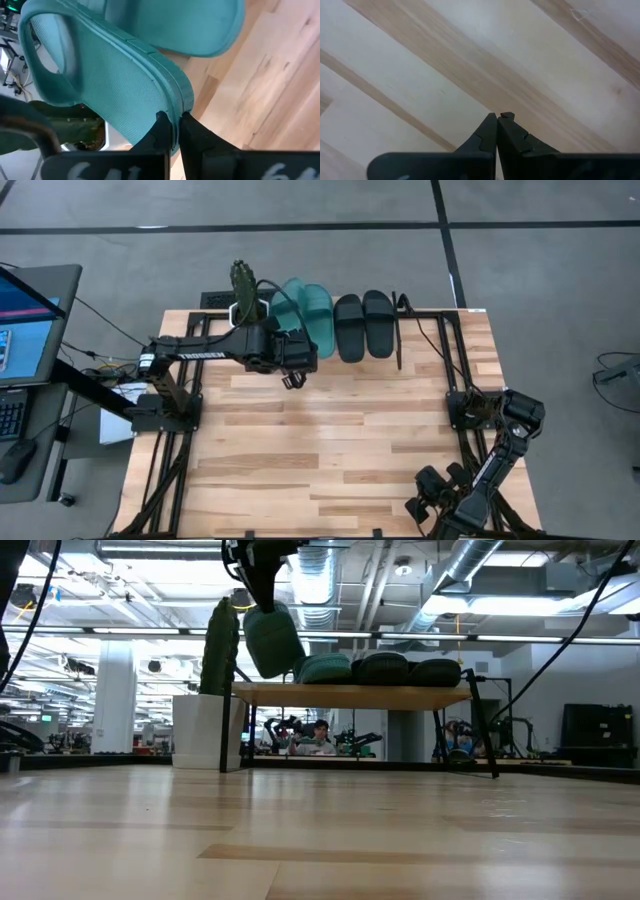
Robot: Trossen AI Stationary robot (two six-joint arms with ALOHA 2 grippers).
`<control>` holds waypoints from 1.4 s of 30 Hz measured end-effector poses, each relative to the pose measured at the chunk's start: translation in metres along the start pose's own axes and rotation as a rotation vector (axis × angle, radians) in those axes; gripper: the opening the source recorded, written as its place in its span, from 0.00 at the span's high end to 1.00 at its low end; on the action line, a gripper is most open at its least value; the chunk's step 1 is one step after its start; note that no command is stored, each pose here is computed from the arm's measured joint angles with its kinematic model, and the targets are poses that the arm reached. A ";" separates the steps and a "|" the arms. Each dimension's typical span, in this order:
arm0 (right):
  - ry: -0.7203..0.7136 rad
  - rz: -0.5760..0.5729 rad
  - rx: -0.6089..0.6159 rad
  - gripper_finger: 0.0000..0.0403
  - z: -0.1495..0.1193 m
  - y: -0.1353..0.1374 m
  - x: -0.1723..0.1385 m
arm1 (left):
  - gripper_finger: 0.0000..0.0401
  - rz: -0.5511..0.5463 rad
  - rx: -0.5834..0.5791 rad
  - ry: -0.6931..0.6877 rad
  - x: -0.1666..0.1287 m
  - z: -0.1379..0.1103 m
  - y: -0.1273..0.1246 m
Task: Pick and place slides into the shelf
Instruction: Put the green slipper on the shelf beside the green slipper
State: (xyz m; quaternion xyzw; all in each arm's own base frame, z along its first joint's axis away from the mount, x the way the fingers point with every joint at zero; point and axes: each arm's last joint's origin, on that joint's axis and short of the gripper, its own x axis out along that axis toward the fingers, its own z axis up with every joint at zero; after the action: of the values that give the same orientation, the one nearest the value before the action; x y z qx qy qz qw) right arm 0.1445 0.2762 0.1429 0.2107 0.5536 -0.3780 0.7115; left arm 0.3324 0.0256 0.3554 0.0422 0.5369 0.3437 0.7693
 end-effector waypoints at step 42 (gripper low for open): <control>0.030 0.012 0.013 1.00 -0.002 0.002 0.000 | 0.72 -0.002 0.022 0.093 0.049 -0.018 -0.020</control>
State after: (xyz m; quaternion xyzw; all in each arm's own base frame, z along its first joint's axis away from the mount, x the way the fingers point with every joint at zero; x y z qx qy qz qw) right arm 0.1449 0.2785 0.1423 0.2243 0.5605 -0.3743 0.7038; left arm 0.3361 0.0331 0.3004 0.0342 0.5757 0.3387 0.7434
